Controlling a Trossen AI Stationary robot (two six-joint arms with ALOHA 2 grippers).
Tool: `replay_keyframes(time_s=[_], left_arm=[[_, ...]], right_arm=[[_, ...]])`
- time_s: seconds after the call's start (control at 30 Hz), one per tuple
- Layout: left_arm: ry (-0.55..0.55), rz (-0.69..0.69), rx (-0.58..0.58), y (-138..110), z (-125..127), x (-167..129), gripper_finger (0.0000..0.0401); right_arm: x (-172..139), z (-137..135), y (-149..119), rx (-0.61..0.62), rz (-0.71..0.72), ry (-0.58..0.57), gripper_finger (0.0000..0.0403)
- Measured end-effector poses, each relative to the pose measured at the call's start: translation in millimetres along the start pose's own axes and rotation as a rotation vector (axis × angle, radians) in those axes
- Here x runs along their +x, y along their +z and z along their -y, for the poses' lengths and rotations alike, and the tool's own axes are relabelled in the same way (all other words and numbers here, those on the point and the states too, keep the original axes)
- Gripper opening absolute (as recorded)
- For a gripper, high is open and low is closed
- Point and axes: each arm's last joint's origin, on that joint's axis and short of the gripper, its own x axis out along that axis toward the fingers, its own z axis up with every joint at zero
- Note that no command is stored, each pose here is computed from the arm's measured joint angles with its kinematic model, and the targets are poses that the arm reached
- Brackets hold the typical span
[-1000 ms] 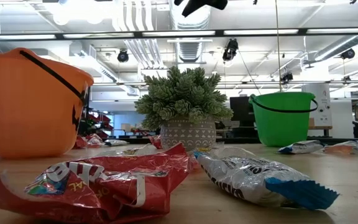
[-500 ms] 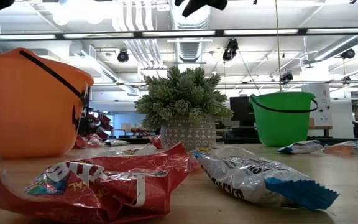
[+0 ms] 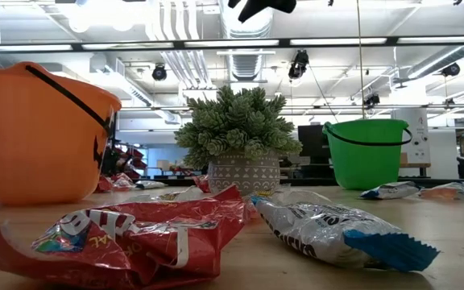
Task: Sort candy
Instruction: Put the white chocolate into the white bucket, then put the green gummy into the orange bucket
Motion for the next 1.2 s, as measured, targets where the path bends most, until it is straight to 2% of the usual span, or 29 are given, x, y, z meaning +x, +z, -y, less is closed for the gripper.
replay_keyframes(time_s=[0.2,0.47,0.57,0.93,1.2], left_arm=[[0.007,0.006,0.005,0,0,-1,0.0157],[0.041,0.052,0.017,-1,-1,-5,0.015],[0.045,0.085,0.026,-4,0,-11,0.0146],[0.154,0.316,0.053,-20,-2,-44,0.0143],[0.176,0.372,0.056,-31,-5,-59,0.0143]], right_arm=[[-3,1,-14,0.039,-0.128,-0.026,0.0153],[-9,-2,-30,0.048,-0.252,-0.079,0.0153],[-10,-6,-35,0.089,-0.277,-0.096,0.0153],[1,-48,-67,0.181,-0.33,-0.107,0.0153],[26,-74,-89,0.227,-0.328,-0.091,0.0153]])
